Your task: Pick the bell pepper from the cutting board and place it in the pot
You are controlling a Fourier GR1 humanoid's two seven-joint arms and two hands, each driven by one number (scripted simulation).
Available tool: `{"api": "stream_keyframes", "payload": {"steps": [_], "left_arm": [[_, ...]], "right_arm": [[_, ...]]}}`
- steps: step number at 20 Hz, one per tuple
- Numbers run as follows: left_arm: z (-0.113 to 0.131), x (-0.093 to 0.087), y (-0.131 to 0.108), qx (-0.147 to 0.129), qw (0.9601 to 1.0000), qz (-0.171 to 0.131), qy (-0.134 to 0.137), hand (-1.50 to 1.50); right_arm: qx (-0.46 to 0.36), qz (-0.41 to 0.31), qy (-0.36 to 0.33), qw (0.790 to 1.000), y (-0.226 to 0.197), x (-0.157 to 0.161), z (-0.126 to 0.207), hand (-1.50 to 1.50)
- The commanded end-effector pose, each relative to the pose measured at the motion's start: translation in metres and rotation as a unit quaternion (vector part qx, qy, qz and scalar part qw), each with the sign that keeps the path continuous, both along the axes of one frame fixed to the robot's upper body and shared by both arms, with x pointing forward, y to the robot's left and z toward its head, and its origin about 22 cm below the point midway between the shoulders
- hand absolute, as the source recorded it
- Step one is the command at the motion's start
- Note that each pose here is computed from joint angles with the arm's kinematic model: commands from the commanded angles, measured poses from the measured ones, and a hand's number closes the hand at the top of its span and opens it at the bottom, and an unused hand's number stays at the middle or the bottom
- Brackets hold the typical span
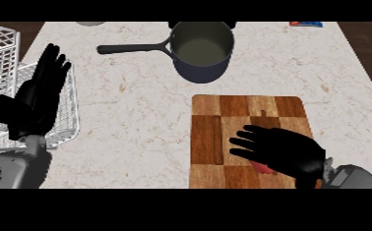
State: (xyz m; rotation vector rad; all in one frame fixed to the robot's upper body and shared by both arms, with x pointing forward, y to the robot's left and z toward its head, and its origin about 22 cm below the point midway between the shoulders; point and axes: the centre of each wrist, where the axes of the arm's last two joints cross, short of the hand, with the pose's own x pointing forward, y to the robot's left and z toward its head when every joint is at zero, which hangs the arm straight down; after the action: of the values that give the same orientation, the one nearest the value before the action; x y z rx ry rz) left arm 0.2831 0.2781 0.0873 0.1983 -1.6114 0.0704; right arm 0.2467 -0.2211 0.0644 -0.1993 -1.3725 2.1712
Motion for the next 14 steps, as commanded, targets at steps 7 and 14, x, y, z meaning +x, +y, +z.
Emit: {"api": "stream_keyframes", "payload": {"steps": [7,14], "left_arm": [[-0.004,0.007,0.001,-0.011,0.9999,0.002,0.006,0.0],[-0.004,-0.01,0.005,-0.004,1.0,-0.003,-0.007,0.0]], "right_arm": [[0.0,-0.006,-0.014,1.0,0.021,0.012,-0.019,-1.5],[-0.022,-0.029,-0.01,0.999,-0.014,0.038,-0.032,-1.5]]}}
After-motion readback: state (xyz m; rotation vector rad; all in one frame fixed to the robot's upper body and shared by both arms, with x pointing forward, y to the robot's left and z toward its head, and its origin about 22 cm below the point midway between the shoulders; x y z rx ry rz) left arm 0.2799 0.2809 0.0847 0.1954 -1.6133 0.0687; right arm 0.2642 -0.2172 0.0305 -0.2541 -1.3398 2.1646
